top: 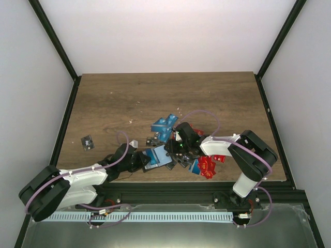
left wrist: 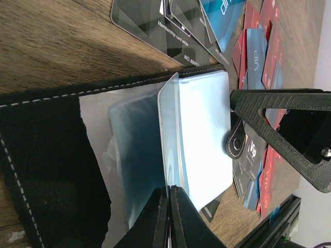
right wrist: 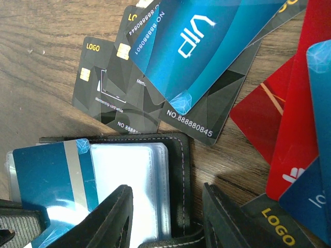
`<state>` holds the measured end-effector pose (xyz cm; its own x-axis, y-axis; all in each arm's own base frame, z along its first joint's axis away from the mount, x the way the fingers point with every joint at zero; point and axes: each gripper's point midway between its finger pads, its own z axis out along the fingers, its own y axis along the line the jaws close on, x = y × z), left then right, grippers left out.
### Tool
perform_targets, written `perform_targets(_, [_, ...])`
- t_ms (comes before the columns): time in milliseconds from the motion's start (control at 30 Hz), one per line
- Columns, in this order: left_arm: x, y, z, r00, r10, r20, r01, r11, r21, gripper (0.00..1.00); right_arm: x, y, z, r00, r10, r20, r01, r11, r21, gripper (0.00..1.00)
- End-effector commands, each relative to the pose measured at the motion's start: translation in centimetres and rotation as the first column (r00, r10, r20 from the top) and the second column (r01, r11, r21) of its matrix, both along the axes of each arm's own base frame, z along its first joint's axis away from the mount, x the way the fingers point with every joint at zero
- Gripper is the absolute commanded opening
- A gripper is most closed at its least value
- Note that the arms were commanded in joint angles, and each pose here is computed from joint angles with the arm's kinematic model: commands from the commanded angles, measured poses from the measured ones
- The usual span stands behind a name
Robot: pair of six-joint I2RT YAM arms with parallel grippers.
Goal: Put the credit cards into the card holder
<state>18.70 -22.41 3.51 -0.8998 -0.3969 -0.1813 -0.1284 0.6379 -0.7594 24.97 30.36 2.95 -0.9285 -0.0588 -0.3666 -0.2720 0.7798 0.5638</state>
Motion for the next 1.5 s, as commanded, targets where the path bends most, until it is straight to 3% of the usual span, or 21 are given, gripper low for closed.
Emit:
perform_targets(0, [-1.0, 0.2, -1.1, 0.999, -0.012, -0.037, 0.013, 1.000, 0.018, 0.04, -2.6, -2.2, -3.8, 0.991, -0.007, -0.133, -0.008, 0.994, -0.108, 0.39])
perform_targets(433, [-1.1, -0.7, -0.7, 0.998, -0.046, -0.034, 0.045, 0.999, -0.024, 0.04, -2.6, -2.1, -3.8, 0.991, -0.007, -0.136, -0.008, 0.994, -0.106, 0.39])
perform_targets(867, [-2.7, 0.6, -1.1, 0.993, -0.088, -0.081, 0.093, 0.994, 0.057, 0.04, -2.2, -2.6, -1.1, 0.997, 0.079, -0.023, -0.081, 0.988, -0.131, 0.41])
perform_targets(1167, [-2.8, 0.0, 0.5, 0.985, -0.162, -0.053, 0.165, 0.984, 0.060, 0.04, -2.5, -2.5, -1.2, 0.996, 0.081, -0.031, -0.084, 0.989, -0.120, 0.41])
perform_targets(1467, [-2.9, -0.2, -0.6, 0.973, -0.207, -0.105, 0.215, 0.975, 0.064, 0.04, -2.3, -2.4, -1.0, 0.997, 0.077, -0.026, -0.080, 0.990, -0.117, 0.41])
